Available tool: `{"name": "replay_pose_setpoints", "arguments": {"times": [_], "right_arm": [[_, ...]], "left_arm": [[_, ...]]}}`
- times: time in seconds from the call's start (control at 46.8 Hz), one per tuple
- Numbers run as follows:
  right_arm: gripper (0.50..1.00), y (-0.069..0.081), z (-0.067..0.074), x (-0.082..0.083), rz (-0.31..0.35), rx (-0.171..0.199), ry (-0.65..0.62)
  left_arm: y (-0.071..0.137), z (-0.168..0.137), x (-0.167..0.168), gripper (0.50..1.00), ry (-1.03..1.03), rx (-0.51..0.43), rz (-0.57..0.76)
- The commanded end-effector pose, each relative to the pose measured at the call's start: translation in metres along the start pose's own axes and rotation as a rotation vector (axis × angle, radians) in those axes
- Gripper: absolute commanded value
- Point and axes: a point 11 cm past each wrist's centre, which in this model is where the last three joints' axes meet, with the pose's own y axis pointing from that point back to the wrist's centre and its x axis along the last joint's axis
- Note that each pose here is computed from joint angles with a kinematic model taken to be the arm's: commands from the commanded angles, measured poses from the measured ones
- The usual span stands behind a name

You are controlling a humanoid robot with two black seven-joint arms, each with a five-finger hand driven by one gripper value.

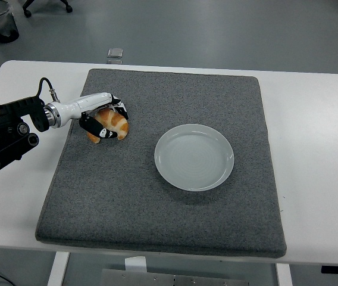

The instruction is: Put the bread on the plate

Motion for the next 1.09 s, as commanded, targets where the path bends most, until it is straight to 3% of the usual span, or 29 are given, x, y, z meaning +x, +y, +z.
{"name": "replay_pose_setpoints", "arguments": {"times": [0.0, 0.577, 1.068], "right_arm": [[0.938, 0.0, 0.0, 0.0, 0.0, 0.0, 0.0], [0.938, 0.0, 0.0, 0.0, 0.0, 0.0, 0.0], [0.938, 0.0, 0.0, 0.0, 0.0, 0.0, 0.0]], "left_arm": [[0.001, 0.0, 0.001, 0.5, -0.002, -0.003, 0.0], [0.001, 0.005, 0.02, 0.5, -0.027, -0.015, 0.014], [0.021, 0.038, 0.141, 0.5, -0.194, -0.037, 0.189]]}}
